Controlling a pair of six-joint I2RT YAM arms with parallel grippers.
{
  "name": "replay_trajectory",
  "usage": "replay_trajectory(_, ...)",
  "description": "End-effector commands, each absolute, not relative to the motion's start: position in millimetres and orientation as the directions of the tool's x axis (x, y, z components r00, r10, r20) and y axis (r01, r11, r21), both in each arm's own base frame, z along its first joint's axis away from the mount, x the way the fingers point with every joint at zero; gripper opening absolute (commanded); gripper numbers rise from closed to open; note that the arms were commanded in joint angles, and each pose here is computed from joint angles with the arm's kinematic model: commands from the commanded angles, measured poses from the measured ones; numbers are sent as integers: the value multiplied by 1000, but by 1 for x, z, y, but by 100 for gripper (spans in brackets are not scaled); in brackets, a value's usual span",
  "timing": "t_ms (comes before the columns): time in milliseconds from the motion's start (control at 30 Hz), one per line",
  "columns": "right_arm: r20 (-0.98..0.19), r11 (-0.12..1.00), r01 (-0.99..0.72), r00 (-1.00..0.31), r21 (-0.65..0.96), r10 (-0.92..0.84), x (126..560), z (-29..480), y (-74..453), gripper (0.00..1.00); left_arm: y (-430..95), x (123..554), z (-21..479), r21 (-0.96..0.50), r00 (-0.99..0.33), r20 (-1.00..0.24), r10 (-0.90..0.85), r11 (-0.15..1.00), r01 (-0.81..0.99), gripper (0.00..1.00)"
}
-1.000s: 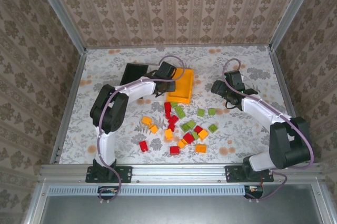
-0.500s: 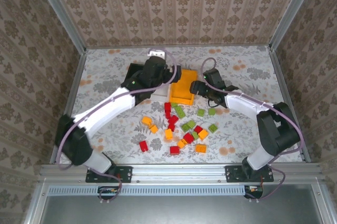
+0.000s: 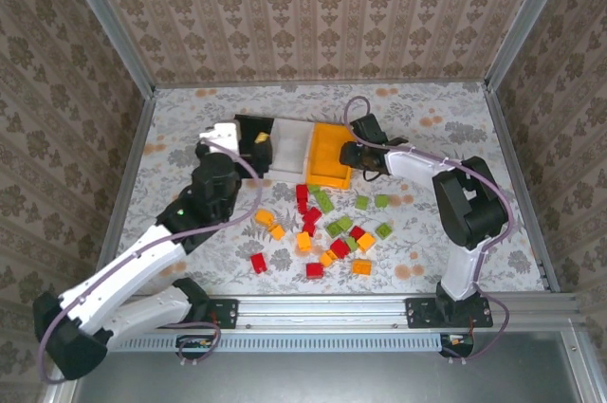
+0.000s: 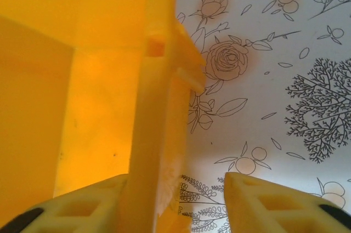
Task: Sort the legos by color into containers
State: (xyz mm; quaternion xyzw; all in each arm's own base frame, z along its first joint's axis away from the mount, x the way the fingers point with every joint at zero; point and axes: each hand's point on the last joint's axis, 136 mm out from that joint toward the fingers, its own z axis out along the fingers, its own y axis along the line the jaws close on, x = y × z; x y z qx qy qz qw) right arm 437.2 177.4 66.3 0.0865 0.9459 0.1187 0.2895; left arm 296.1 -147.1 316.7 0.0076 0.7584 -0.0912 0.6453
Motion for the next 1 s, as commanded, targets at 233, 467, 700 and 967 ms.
replay_trajectory(233, -488, 987, 97, -860, 127, 147, 450, 64, 136, 4, -120, 287, 282, -245, -296, -932, -208, 965, 93, 100)
replay_trajectory(467, -466, 988, 67, -876, 137, 124, 468, 74, 110, 0, -132, 287, 266, -263, -333, -921, -203, 954, 145, 100)
replay_trajectory(700, -402, 984, -22, -914, 175, 51, 468, 71, 123, 0, -130, 286, 249, -260, -379, -904, -197, 958, 124, 100)
replay_trajectory(967, -359, 987, -71, -933, 145, -14, 414, 61, 134, 0, -128, 286, 247, -272, -388, -898, -206, 954, 123, 100)
